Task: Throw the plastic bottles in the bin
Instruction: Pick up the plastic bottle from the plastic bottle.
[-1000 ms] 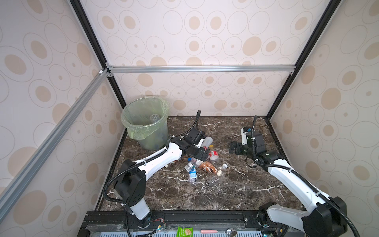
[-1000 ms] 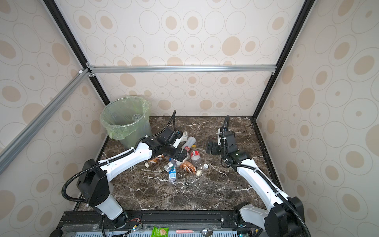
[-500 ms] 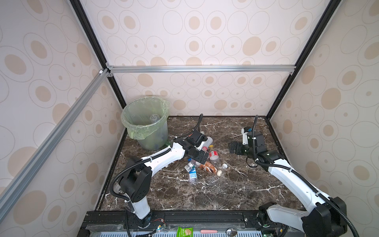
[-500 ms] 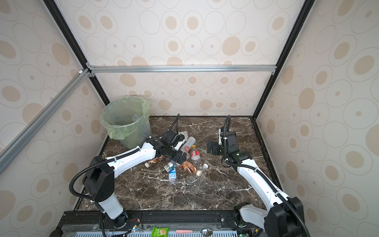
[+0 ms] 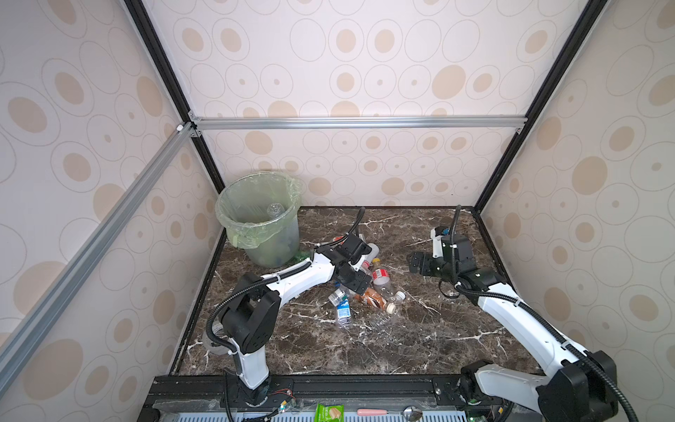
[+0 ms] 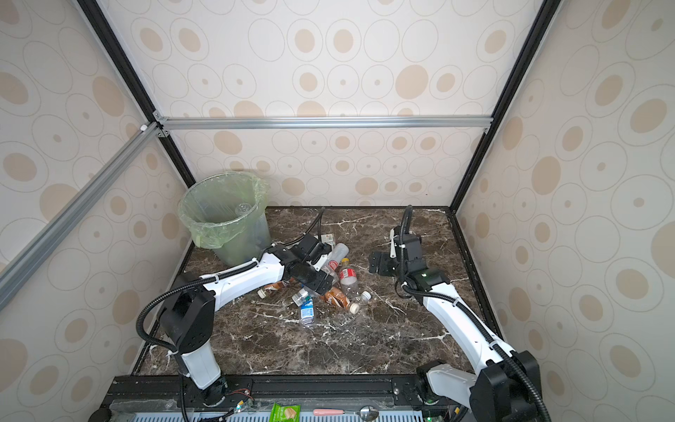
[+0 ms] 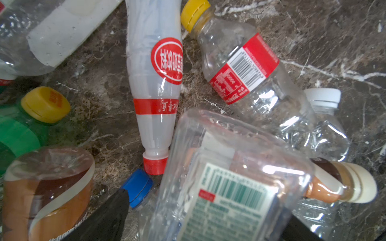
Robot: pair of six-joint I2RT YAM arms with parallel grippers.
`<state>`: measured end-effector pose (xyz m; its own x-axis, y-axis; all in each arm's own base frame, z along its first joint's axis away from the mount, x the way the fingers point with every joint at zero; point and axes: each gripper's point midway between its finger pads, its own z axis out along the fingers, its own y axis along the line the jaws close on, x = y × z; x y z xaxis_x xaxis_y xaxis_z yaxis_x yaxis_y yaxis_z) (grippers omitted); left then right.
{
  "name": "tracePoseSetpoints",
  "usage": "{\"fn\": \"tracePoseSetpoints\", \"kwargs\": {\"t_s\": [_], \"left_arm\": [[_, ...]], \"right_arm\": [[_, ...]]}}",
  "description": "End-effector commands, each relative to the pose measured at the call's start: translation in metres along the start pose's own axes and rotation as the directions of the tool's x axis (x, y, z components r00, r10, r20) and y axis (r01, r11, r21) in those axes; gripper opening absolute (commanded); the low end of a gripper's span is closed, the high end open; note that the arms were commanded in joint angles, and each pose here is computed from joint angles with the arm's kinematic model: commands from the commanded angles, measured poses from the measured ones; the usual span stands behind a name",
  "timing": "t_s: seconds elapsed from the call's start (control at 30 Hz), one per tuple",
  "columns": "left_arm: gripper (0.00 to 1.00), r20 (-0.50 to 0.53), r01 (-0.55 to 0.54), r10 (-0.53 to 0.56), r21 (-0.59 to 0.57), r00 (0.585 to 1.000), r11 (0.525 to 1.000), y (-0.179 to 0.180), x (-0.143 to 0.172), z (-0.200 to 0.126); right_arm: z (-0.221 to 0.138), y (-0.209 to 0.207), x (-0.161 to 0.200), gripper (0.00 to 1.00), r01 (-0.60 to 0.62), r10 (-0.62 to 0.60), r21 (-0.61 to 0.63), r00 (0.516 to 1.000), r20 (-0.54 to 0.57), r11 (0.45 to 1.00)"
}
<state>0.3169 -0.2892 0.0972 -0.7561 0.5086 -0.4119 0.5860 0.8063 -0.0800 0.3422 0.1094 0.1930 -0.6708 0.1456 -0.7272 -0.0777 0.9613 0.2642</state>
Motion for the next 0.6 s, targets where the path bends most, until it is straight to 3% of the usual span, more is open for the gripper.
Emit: {"fn": "tracePoseSetpoints", "kwargs": {"t_s": [0.0, 0.17, 0.57], "left_arm": [[0.90, 0.012, -0.046, 0.047, -0.017, 0.999, 0.999, -0.001, -0.010, -0.007], [0.77, 0.027, -0.053, 0.053, -0.022, 0.998, 0.998, 0.000, -0.016, -0.010], [0.62, 0.057, -0.064, 0.065, -0.022, 0.996, 0.998, 0.000, -0.027, -0.014]], "right_arm": [[0.000, -0.004, 0.002, 1.00, -0.010, 0.010, 0.001, 1.000, -0.001, 1.000], [0.001, -0.005, 0.002, 1.00, -0.018, 0.018, -0.001, 1.000, -0.001, 1.000], [0.000, -0.006, 0.002, 1.00, -0.029, 0.029, -0.006, 1.000, 0.000, 1.000]]}}
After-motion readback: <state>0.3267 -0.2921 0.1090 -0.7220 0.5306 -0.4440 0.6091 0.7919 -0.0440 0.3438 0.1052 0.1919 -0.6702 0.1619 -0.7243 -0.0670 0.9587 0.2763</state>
